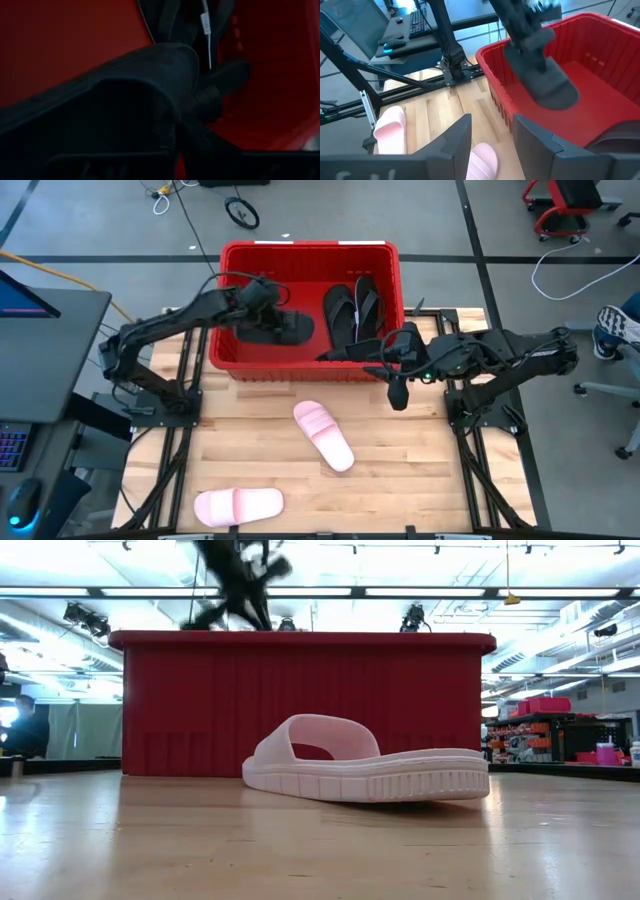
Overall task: Pick and place slides into bin
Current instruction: Put the black slide into the red bin
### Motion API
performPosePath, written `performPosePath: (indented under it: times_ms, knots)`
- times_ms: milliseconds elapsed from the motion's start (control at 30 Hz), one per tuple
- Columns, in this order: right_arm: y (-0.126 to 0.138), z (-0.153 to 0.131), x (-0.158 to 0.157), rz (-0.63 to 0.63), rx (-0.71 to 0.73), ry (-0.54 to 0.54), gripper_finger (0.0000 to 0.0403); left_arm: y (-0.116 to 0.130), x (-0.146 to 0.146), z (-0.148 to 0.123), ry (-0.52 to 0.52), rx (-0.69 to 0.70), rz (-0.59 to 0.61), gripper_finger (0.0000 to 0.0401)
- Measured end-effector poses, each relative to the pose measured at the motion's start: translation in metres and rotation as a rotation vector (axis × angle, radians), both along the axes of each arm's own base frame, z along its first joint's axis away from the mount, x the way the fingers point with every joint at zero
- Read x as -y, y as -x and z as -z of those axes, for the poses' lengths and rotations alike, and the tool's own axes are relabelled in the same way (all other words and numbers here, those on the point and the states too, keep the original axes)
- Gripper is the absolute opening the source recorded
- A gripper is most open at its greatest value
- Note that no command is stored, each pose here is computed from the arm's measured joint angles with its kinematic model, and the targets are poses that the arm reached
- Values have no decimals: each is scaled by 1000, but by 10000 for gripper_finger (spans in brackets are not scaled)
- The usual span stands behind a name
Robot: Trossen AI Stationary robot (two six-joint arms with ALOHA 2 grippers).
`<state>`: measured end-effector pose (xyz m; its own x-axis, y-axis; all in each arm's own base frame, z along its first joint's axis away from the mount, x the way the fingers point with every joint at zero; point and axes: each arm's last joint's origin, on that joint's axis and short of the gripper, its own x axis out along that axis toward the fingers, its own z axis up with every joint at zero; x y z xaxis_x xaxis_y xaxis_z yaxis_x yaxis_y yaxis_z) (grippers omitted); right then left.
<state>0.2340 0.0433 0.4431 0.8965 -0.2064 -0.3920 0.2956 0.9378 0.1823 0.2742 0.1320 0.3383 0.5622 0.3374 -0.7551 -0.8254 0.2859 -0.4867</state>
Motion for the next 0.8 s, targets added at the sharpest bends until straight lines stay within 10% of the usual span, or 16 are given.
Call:
performPosePath:
  times_ms: [367,800]
  knots:
    - [1,2,0,-5,-22,-7,148,23,-17,113,248,8,-163,23]
    - [1,2,0,-4,-22,-7,148,40,-22,138,208,-78,-68,157]
